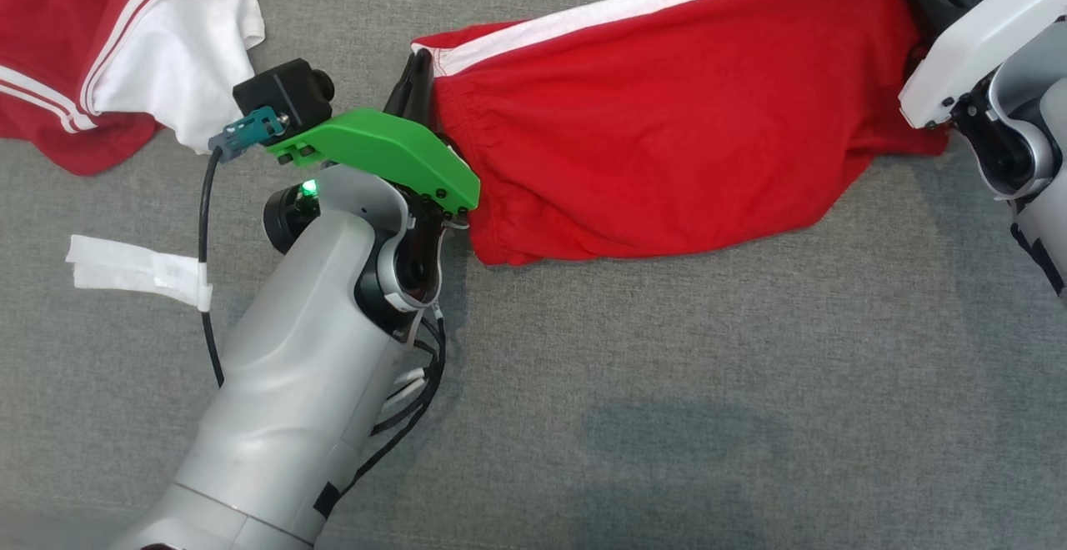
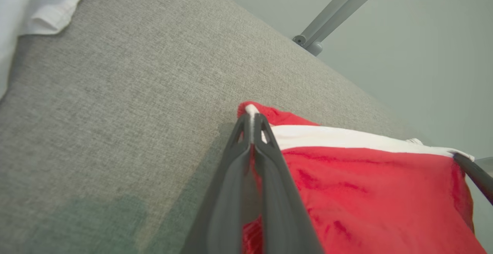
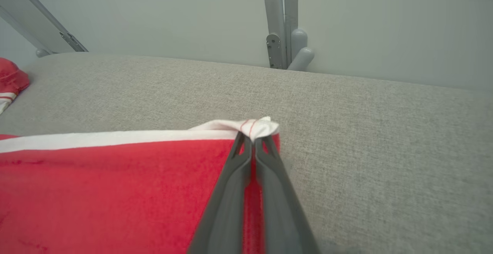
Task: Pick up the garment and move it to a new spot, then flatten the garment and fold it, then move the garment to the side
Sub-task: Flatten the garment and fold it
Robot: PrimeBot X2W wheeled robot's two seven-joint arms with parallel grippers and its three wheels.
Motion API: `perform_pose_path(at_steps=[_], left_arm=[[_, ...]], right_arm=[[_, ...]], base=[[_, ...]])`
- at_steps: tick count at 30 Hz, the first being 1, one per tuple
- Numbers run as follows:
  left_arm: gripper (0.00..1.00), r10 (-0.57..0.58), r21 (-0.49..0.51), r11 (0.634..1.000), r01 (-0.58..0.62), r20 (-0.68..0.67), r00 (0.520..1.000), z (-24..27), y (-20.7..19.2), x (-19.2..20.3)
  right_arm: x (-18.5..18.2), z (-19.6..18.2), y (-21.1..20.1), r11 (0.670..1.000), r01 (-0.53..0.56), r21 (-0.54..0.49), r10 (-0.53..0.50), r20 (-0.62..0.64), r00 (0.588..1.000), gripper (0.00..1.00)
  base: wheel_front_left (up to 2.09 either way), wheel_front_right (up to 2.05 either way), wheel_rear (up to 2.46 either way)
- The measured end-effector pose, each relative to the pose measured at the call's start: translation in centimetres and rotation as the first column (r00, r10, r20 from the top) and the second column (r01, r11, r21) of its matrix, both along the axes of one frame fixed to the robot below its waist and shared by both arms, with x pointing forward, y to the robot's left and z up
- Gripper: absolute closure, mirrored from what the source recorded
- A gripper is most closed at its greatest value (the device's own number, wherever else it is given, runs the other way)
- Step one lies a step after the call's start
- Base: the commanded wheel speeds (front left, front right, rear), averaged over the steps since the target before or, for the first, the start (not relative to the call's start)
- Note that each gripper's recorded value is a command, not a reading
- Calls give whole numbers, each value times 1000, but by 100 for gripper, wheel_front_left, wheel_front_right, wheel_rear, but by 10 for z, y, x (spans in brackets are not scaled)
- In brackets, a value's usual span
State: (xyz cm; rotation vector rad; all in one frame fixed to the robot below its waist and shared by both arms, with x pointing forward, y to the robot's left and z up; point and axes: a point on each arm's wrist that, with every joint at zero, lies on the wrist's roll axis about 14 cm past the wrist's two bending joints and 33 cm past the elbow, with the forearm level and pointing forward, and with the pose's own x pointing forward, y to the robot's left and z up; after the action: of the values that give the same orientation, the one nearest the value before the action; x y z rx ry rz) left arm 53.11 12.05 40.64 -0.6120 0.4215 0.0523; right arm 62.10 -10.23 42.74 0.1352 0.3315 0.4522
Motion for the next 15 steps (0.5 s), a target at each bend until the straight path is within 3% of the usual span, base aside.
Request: perform_pose_path(at_steps=[1, 2, 3, 4, 5, 12, 15], left_arm=[[100, 0, -1, 1000, 0, -6, 1000, -3, 0, 0], [100, 0, -2, 1000, 0, -8, 1000, -4, 0, -1], [76, 4, 1, 1000, -4, -6, 1000, -5, 0, 0], [34, 8, 5, 1000, -8, -2, 1000, -5, 0, 1], [0, 14, 6, 1000, -14, 3, 1000, -5, 1, 2], [0, -7, 23, 1000, 5, 124, 992, 18, -8, 2], [0, -38, 77, 997, 23, 195, 980, 32, -5, -6]], right_arm=[[1, -1, 0, 1000, 1, 0, -1, 3, 1000, 71], [1, 0, 1, 1000, 0, 1, 0, 13, 1000, 27], [2, 2, 2, 1000, 0, 3, -1, 23, 1000, 0], [2, 3, 2, 1000, 0, 1, 0, 36, 999, 0], [2, 5, 1, 1000, 0, 0, 0, 48, 999, 0], [-10, 27, -2, 1000, -16, 16, 13, 137, 990, 0], [-24, 30, -11, 1000, -23, -1, 23, 132, 991, 0]], base=[[0, 0, 0], [0, 0, 0], [0, 0, 0], [0, 0, 0], [0, 0, 0], [0, 0, 0], [0, 0, 0]])
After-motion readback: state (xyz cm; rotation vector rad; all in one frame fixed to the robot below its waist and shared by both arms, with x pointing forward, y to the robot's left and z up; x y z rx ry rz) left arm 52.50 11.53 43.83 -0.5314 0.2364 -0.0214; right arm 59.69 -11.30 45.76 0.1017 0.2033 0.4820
